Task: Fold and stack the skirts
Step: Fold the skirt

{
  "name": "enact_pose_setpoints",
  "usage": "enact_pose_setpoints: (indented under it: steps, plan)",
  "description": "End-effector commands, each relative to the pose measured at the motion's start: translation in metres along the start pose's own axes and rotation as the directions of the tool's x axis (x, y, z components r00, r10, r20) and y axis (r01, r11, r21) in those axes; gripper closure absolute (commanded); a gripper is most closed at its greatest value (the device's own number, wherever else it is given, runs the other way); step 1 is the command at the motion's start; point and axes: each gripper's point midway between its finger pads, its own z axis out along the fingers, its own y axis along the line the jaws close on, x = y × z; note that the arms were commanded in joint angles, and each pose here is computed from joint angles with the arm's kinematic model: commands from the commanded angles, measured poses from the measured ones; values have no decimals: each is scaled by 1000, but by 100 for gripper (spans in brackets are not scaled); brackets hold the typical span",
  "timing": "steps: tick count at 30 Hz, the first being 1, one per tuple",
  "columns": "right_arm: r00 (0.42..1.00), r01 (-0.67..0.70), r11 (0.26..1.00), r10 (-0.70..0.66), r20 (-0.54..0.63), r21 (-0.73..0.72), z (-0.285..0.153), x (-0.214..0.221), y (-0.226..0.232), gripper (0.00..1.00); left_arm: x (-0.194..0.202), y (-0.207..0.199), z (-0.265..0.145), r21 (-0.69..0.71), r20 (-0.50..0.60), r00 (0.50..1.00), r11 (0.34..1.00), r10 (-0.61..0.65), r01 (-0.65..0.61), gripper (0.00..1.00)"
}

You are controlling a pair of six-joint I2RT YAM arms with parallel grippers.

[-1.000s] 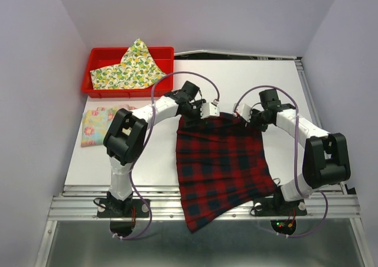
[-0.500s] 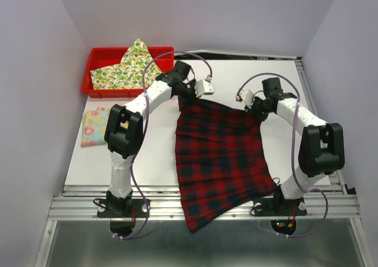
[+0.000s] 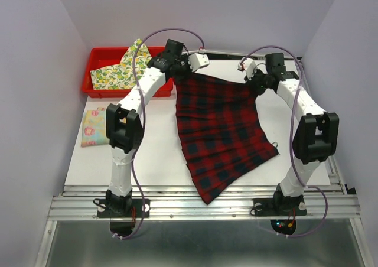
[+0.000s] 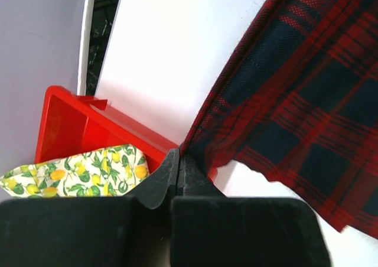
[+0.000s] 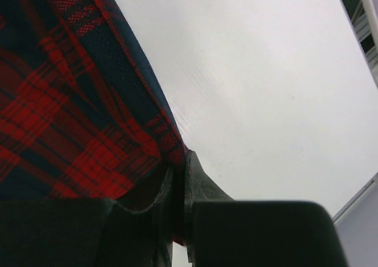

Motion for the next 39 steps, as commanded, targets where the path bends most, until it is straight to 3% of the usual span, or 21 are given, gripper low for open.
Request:
enact_pose_setpoints:
  steps: [1, 5, 10, 19, 23, 28, 36, 38, 39]
  plan:
    - [997, 73, 995, -73, -2, 71, -38, -2, -11, 99, -27, 37, -79, -170, 35, 999, 985, -26, 32, 100]
    - [985, 169, 985, -170, 15, 42, -56, 6, 12, 99, -37, -1, -130, -128, 49, 998, 991, -32, 38, 100]
    - [968, 250, 967, -251, 26, 41, -74, 24, 35, 99, -28, -105, -141, -4, -10, 1000, 1000, -3, 3, 100]
    - [918, 395, 919, -395, 29, 8, -86, 60, 77, 99, -26, -233, -184, 202, -49, 998, 978, -40, 49, 100]
    - [871, 487, 873, -488, 52, 20, -101, 82, 109, 99, -16, -288, -192, 392, -36, 999, 919, -30, 42, 100]
    - [862, 501, 865, -502, 67, 35, -107, 104, 136, 99, -29, -345, -203, 575, 25, 999, 818, -33, 13, 100]
    - [826, 561, 827, -562, 26, 42, -114, 133, 160, 98, -25, -426, -178, 711, 45, 998, 700, 41, -61, 100]
    - [810, 586, 810, -586, 24, 19, -114, 141, 169, 77, -15, -440, -169, 730, 27, 998, 681, 62, -62, 100]
    - [816, 578, 816, -577, 30, 1, -116, 145, 177, 36, -3, -448, -160, 738, 4, 996, 671, 91, -64, 80]
